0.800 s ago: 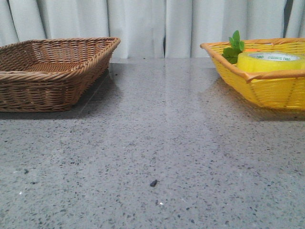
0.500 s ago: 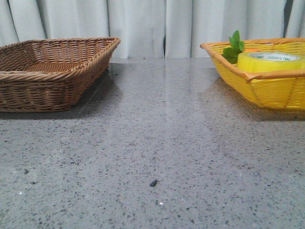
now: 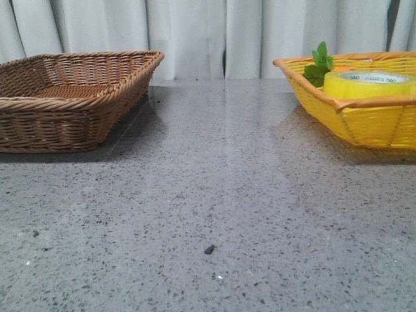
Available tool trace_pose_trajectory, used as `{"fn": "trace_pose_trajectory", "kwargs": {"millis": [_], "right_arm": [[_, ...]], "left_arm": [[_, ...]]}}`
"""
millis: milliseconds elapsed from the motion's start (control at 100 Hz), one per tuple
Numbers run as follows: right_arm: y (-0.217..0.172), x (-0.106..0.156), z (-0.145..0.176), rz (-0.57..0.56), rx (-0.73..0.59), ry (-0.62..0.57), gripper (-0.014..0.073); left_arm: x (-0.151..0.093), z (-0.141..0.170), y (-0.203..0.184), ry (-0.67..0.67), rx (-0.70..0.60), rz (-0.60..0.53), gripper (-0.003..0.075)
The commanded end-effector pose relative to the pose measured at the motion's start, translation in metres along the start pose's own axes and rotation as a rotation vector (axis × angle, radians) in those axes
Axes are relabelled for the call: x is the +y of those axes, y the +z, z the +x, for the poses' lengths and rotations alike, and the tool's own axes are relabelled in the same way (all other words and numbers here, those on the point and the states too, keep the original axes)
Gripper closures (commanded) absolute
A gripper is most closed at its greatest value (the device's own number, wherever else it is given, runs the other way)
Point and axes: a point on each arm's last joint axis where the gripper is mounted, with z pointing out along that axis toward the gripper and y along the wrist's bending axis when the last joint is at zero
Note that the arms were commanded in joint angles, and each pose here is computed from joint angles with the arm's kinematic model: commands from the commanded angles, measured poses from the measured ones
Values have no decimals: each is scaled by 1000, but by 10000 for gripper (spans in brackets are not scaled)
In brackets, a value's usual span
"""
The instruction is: Transfer tape with both arms
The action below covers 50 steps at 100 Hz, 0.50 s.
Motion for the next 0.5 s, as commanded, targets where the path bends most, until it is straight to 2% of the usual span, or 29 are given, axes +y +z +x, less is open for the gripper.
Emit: {"fn": "trace_pose_trajectory", "kwargs": {"millis": [0, 120, 240, 490], "right_arm": [[1, 0, 5, 2, -14, -6, 654], [1, 0, 4, 4, -21, -16, 654], [1, -2, -1, 27, -80, -120, 654], [-1, 1, -14, 1, -224, -125, 654]], "left_arm": [[-1, -2, -1, -11, -67, 18, 741], [-1, -2, -1, -11, -67, 18, 741], [-1, -2, -1, -11, -67, 18, 741], [-1, -2, -1, -11, -67, 18, 741]]}}
